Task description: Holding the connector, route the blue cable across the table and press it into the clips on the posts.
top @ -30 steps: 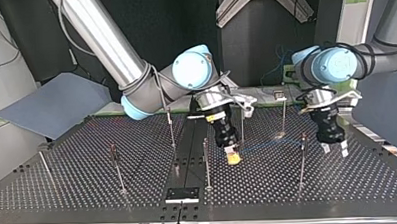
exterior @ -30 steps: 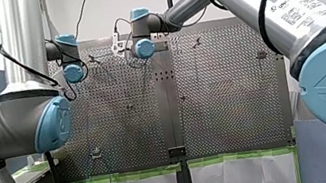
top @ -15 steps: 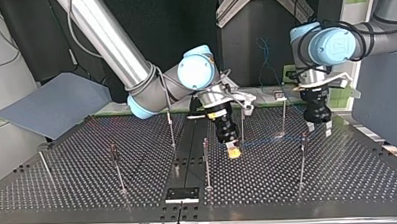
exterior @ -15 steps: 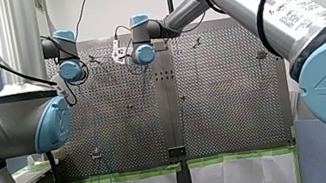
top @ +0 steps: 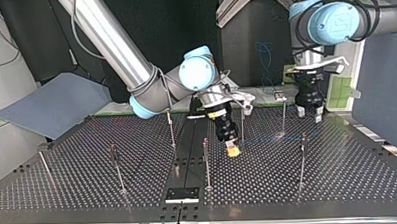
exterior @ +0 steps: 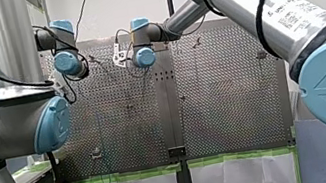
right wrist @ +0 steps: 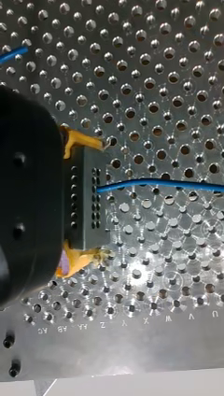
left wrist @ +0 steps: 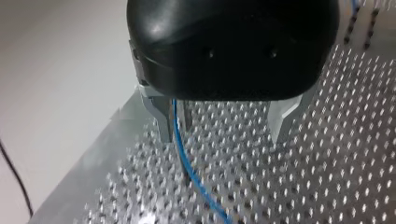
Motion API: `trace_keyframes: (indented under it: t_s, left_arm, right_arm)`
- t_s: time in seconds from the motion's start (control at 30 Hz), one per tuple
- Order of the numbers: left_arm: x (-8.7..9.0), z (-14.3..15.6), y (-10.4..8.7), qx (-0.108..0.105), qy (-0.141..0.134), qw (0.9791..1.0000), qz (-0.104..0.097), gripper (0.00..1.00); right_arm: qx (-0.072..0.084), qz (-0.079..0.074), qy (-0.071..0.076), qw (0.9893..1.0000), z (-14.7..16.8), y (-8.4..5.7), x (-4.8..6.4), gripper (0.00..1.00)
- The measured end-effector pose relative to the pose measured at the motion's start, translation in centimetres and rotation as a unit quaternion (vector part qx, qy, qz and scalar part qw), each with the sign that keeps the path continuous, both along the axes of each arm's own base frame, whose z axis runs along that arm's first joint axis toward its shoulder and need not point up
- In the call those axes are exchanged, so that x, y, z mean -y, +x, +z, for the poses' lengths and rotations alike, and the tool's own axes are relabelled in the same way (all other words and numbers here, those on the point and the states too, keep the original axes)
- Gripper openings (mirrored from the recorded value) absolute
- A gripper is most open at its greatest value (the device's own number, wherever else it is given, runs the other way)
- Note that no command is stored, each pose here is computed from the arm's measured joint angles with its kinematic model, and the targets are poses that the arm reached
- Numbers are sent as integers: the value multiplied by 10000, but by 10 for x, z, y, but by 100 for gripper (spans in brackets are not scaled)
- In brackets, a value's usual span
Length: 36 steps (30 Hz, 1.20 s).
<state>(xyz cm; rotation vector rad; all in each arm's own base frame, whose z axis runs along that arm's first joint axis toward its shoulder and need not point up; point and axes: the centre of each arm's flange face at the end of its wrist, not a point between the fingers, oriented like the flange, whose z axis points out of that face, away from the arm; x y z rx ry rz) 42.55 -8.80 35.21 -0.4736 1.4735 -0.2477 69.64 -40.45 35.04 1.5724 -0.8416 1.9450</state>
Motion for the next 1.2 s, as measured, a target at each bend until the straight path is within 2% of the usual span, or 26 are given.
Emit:
trace_keyframes:
  t_s: [0.2,0.43,0.63,0.9,1.03,1.2]
  left_arm:
    - [9,15,-16,57,120,9999,-110,100]
    - [20,16,-24,-108,419,9987,-270,100]
    - [31,20,-29,-95,746,9961,-471,100]
    - [44,32,-29,248,1185,9910,-574,100]
    - [50,32,-18,346,1380,9883,-558,100]
    - [57,31,-2,368,1612,9853,-439,100]
  right_arm:
    - [-3,-6,0,10000,0,-1,1,0]
    - [-1,-16,3,10000,0,-2,3,0]
    - [-2,-15,3,10000,-1,-2,5,0]
    - [-8,-21,3,10000,-1,-3,6,0]
    - [-11,-20,5,10000,-1,-3,6,0]
    - [-19,-25,11,10000,-1,-4,7,0]
